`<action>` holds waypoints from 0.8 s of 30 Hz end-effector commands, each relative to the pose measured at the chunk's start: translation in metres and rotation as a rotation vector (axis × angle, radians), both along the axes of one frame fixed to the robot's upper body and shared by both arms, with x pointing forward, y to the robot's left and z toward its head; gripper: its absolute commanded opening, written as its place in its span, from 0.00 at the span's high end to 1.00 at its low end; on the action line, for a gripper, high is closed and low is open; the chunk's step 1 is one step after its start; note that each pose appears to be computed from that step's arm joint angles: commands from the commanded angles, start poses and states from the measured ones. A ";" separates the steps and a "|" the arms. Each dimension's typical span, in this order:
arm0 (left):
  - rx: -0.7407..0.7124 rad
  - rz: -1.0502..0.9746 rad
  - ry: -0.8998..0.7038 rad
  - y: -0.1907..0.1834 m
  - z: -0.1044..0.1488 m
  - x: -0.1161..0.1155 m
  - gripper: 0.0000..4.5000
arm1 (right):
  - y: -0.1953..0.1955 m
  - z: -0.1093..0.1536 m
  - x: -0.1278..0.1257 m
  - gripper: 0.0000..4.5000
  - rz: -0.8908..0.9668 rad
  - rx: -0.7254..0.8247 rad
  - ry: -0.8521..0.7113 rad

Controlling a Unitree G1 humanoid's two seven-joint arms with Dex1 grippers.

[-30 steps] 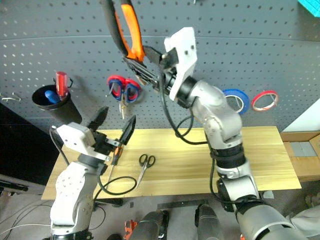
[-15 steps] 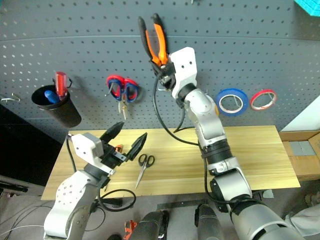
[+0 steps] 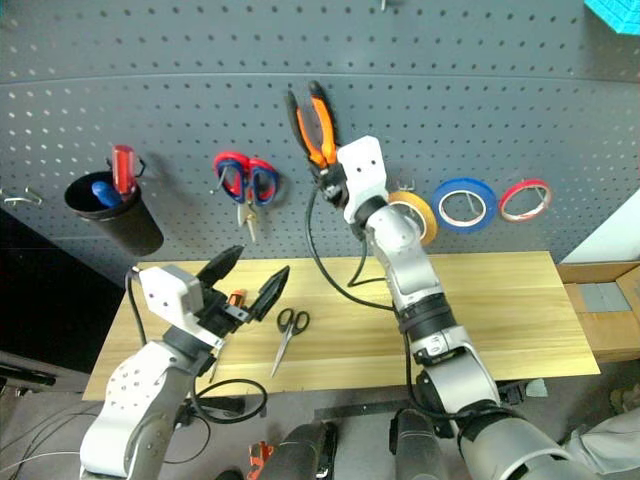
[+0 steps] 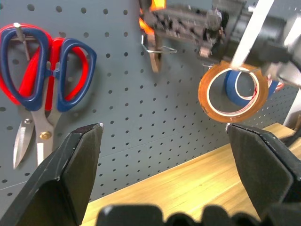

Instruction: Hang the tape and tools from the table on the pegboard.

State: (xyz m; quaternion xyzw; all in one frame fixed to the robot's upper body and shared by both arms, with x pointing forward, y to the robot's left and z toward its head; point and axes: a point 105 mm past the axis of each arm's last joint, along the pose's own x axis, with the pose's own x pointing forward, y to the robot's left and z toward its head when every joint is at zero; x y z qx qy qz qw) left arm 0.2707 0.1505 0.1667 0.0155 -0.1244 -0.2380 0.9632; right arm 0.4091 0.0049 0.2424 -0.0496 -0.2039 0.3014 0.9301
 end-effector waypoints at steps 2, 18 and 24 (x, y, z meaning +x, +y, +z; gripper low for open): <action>0.017 0.014 -0.052 0.002 0.011 -0.005 0.00 | 0.001 0.011 -0.004 0.39 0.028 0.029 -0.015; 0.045 0.108 0.242 0.040 -0.056 0.005 0.00 | -0.035 0.007 -0.038 0.01 0.117 -0.096 0.032; 0.116 0.104 0.445 0.045 -0.097 -0.003 0.00 | -0.057 -0.012 -0.062 0.01 0.186 -0.125 0.165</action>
